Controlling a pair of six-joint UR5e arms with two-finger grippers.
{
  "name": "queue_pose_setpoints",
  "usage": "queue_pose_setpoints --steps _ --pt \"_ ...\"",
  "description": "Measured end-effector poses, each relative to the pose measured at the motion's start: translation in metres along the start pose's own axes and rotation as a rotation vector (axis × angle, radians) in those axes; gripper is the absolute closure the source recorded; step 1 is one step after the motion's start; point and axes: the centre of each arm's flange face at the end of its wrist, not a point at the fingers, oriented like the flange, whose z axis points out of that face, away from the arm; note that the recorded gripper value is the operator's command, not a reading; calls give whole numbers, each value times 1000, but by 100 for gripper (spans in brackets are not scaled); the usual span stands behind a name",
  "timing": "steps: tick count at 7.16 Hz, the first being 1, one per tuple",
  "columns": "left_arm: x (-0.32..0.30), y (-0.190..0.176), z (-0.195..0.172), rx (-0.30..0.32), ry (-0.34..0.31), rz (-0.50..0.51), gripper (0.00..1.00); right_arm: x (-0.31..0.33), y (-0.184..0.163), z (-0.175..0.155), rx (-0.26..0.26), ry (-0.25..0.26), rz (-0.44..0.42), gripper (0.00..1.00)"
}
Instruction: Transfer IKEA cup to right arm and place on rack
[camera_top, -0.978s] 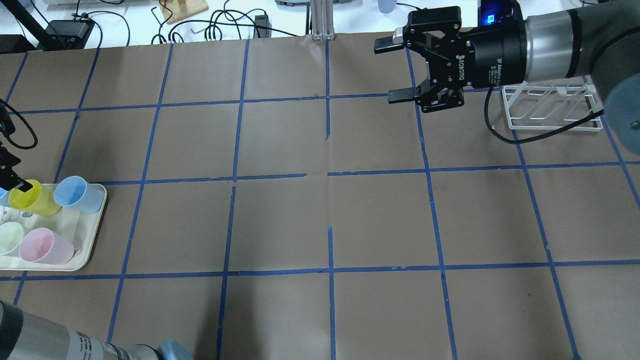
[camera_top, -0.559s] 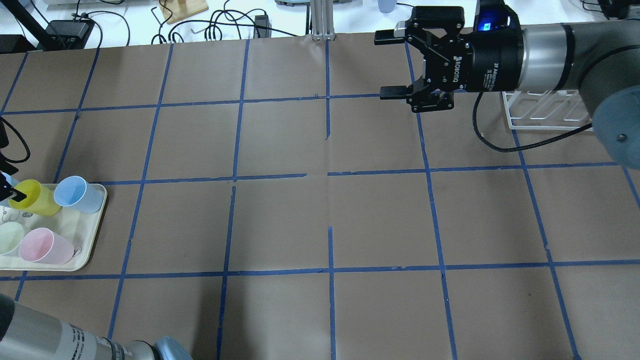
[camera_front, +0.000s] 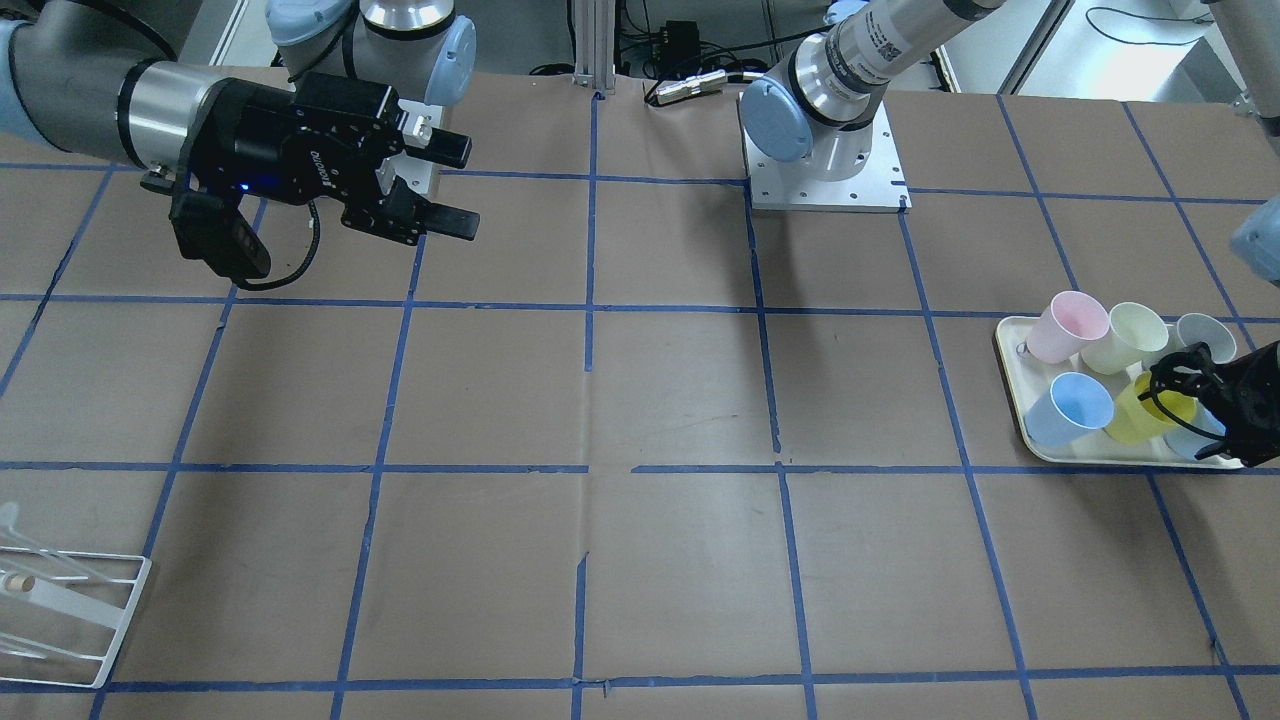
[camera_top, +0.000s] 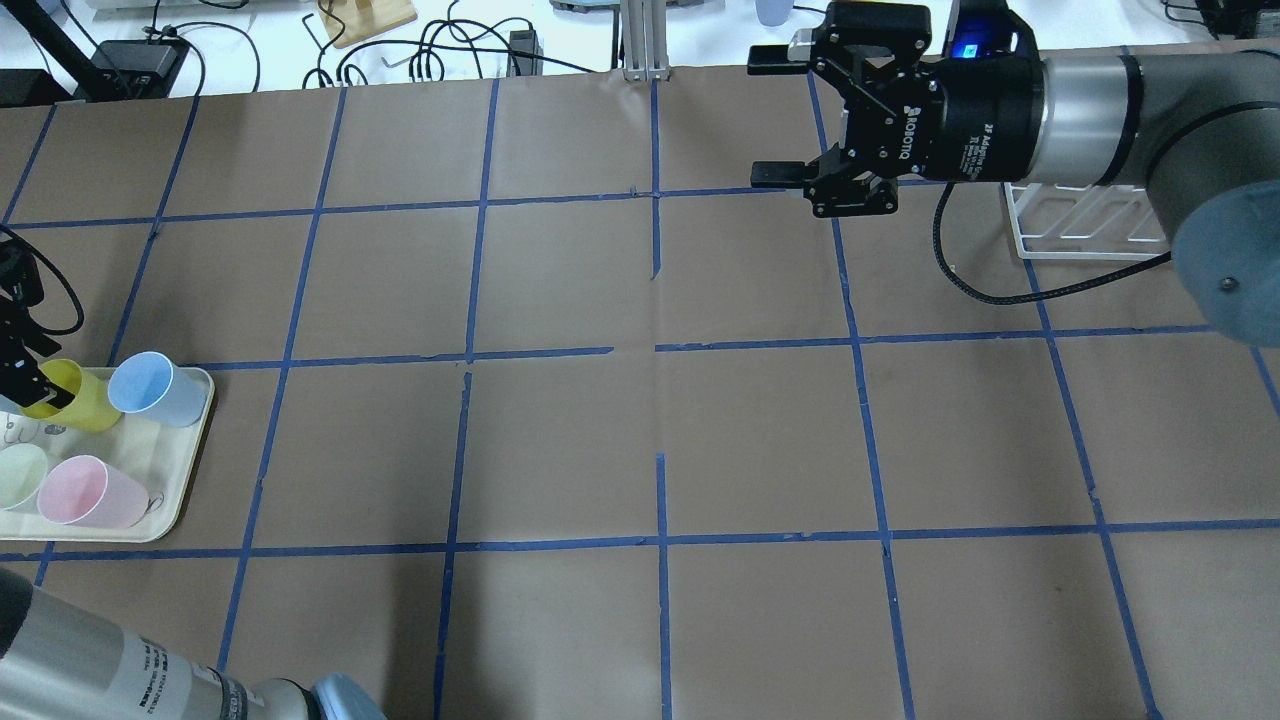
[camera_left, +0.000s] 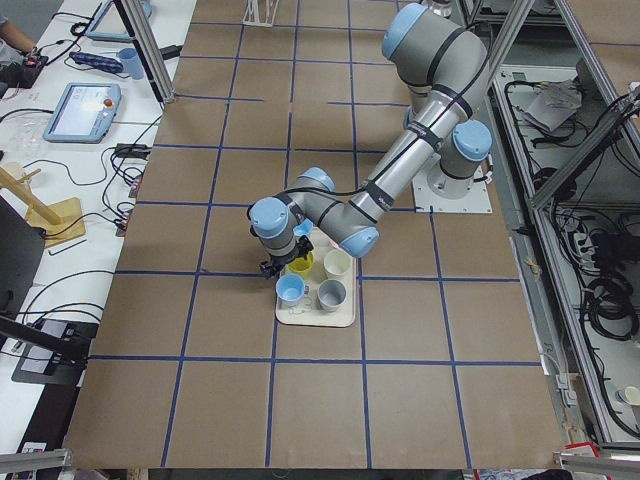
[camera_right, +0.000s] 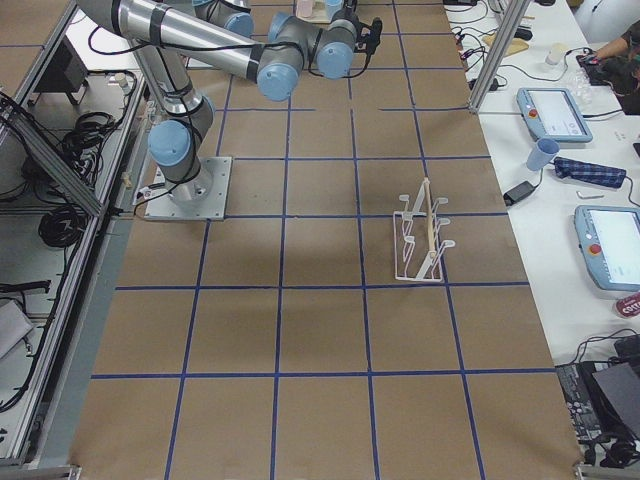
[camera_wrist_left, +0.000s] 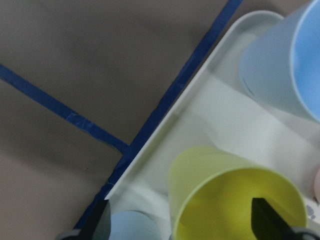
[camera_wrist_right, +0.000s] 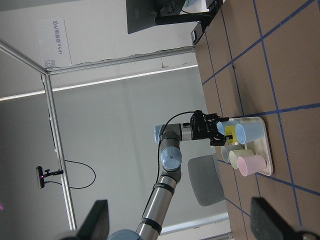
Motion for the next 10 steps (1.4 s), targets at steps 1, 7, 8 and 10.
queue_pose_setpoints --steps 1,7,8,10 --pt "0 -1 2 -2 1 2 71 0 0 0 0 0 1 0" --pt "-1 -6 -10 4 -4 -57 100 9 2 2 -3 -3 18 0" --pt "-1 -16 -28 3 -1 -66 100 9 2 2 -3 -3 20 0" --pt "8 -51 -88 -4 24 -101 100 10 2 2 -3 -3 20 0"
